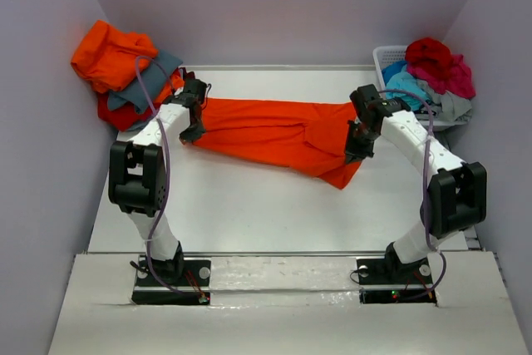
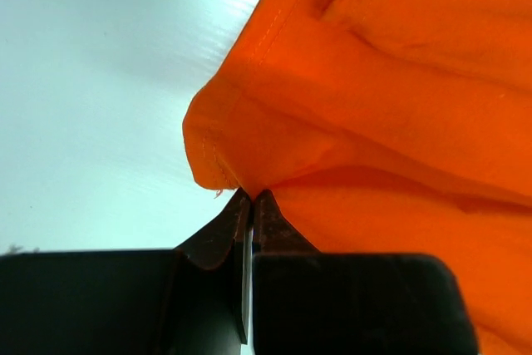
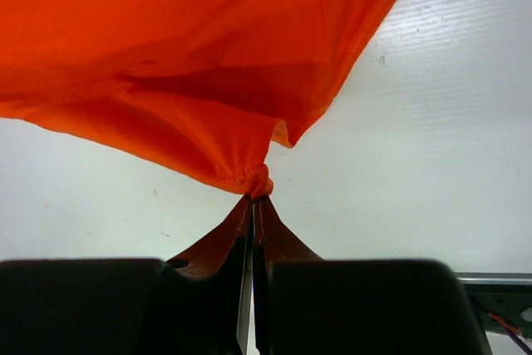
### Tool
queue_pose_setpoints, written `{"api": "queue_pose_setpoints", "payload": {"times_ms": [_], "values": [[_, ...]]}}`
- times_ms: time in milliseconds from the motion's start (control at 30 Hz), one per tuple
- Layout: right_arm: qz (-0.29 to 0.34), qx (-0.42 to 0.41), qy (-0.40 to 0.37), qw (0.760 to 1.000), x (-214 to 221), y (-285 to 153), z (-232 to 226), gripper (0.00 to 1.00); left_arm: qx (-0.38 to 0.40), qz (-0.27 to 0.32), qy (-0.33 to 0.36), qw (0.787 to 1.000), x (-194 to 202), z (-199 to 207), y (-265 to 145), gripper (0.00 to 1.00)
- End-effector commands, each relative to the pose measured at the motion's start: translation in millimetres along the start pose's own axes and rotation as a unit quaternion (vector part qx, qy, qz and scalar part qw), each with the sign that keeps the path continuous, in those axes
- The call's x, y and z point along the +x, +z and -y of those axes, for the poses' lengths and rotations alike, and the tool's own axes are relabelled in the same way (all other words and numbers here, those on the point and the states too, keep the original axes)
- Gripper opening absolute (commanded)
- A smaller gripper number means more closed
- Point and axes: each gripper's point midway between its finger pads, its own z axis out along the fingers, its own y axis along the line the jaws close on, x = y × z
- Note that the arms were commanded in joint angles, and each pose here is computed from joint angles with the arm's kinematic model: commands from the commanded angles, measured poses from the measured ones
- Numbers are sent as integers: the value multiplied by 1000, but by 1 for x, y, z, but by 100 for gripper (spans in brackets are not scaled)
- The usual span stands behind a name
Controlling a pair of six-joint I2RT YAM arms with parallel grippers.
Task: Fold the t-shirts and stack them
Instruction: Fold the tshirt
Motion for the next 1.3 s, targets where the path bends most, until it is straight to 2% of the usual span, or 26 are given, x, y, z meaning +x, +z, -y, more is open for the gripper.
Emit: {"api": "queue_pose_setpoints", "payload": {"times_ms": [0, 400, 833, 1267], "values": [[42, 12, -10, 999, -22, -16, -4, 7, -21, 28, 1, 999, -26, -3, -8, 6], [61, 32, -6, 998, -64, -9, -19, 7, -25, 28, 0, 999, -56, 18, 11, 6], [110, 52, -3, 993, -130, -6, -43, 7, -22, 36, -3, 999, -85, 42, 32, 6], [119, 82, 46, 988, -170, 12, -18, 7, -18, 34, 1, 999, -98, 58, 53, 6]]}}
